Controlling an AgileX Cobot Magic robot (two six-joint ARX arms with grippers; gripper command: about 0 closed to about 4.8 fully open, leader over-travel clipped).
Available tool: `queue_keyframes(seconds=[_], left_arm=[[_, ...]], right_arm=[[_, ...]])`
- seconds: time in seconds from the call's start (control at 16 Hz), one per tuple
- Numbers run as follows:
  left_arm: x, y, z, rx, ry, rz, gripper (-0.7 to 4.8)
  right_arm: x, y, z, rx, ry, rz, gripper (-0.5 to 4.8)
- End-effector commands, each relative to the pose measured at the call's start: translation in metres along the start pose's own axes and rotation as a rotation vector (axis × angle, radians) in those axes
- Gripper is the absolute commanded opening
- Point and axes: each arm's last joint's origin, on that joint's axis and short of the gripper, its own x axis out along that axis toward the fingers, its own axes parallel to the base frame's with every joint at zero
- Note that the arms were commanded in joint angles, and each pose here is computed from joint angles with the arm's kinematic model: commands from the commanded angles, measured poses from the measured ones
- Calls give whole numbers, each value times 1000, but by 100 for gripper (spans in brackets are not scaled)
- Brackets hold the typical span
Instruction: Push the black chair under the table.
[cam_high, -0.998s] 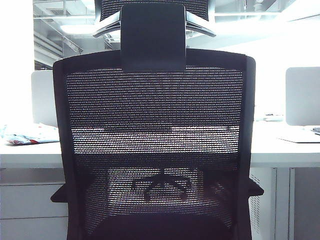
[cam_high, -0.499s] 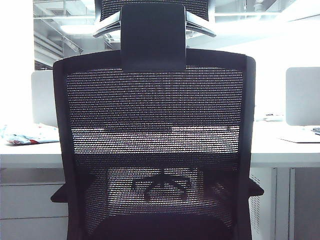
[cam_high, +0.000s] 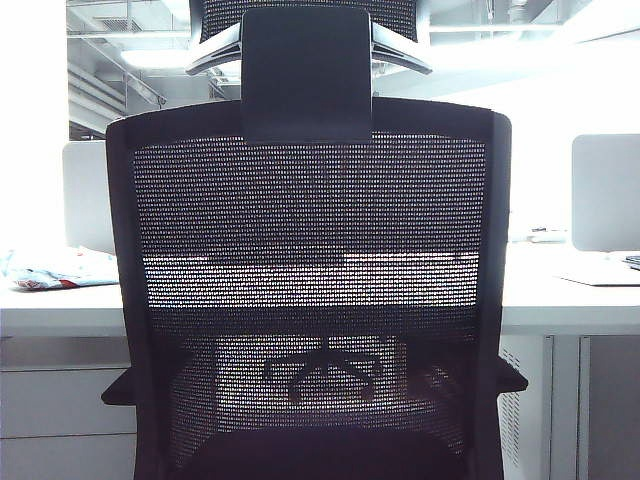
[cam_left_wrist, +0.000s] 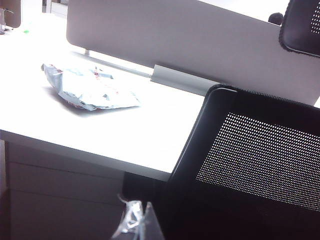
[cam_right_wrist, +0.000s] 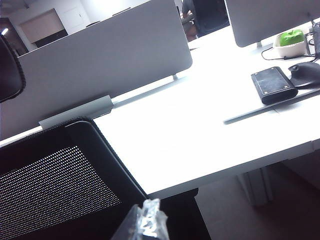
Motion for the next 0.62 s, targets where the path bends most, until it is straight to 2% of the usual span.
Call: queue_keyframes(seconds=[0.06, 0.19, 0.62], left_arm=[[0, 0, 2, 61, -19, 4, -5], [1, 1, -2, 144, -11, 6, -5], [12, 9, -46, 152, 73, -86, -5]], right_arm=[[-1, 1, 2, 1, -14, 3, 0], [0, 1, 2, 1, -14, 3, 0], [-1, 1, 2, 1, -14, 3, 0]])
